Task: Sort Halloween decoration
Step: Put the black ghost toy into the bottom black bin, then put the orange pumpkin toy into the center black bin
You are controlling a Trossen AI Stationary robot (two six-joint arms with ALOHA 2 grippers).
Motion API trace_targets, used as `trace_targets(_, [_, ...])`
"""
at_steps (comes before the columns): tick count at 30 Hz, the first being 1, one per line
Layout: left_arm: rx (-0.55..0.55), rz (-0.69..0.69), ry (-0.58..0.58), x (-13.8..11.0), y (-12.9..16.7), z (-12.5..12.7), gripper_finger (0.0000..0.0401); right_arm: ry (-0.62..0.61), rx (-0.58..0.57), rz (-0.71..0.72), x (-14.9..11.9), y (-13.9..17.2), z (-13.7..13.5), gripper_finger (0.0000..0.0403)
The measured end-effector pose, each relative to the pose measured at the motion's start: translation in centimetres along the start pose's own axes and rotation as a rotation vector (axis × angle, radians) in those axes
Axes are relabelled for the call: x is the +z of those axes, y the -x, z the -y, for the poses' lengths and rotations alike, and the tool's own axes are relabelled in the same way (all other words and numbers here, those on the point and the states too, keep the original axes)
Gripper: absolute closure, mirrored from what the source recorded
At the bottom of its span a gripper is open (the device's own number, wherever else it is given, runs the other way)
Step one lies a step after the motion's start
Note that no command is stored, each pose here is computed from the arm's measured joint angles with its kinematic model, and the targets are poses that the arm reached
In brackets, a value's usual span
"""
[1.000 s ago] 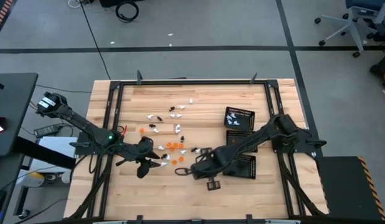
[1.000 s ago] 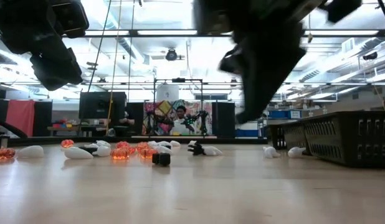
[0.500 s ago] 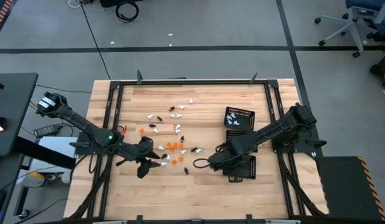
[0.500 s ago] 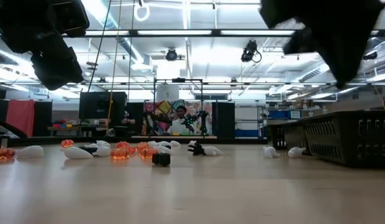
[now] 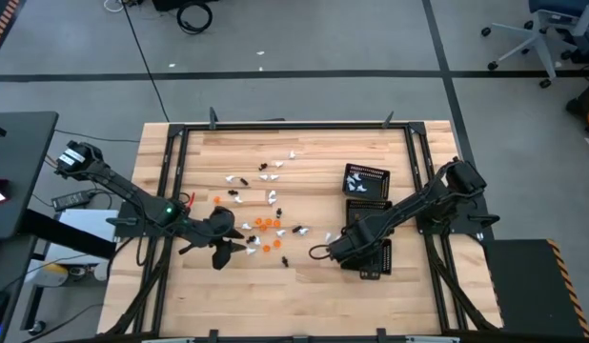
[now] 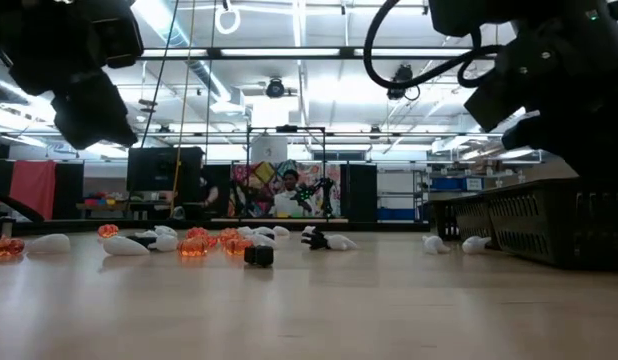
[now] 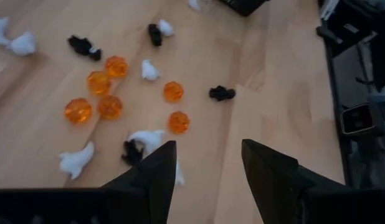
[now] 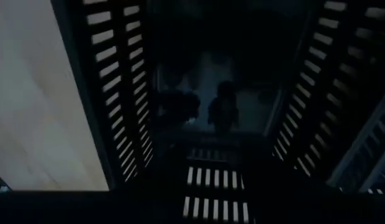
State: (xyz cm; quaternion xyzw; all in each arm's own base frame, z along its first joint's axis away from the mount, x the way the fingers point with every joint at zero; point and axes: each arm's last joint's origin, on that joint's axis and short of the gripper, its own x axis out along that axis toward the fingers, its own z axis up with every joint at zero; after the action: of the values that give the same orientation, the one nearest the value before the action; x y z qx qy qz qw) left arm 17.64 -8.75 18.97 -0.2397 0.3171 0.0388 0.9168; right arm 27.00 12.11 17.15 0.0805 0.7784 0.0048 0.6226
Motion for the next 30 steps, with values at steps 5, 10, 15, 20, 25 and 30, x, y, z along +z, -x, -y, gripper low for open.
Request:
trace_targets(5, [-0.006,0.003,0.019,0.0,0.0,0.1,0.0209,-0.006,0.027,-0.004,0.1,0.6,-0.3,0.0217])
trace_targets(10, [-0.075,0.054,-0.016,0.6,0.0,0.7,0.0209,0.000,0.046,0.034,0.6,2.6,-1.0,0.0212])
trace_targets(15, [-0.065,0.106,-0.007,0.9,0.1,0.8,0.0209,-0.034,0.032,0.201,1.8,5.8,-2.1,0.0217])
trace_targets(20, [-0.071,0.111,0.036,1.0,0.1,0.8,0.0209,-0.090,-0.020,0.453,3.2,7.9,-3.0,0.0217])
trace_targets(25, [-0.091,0.091,0.058,0.9,0.1,0.9,0.0209,-0.065,0.018,0.667,4.8,8.1,-3.9,0.0217])
trace_targets(30, [-0.115,0.065,0.105,0.8,0.1,1.0,0.0209,-0.068,0.026,0.809,6.0,8.2,-4.2,0.0217])
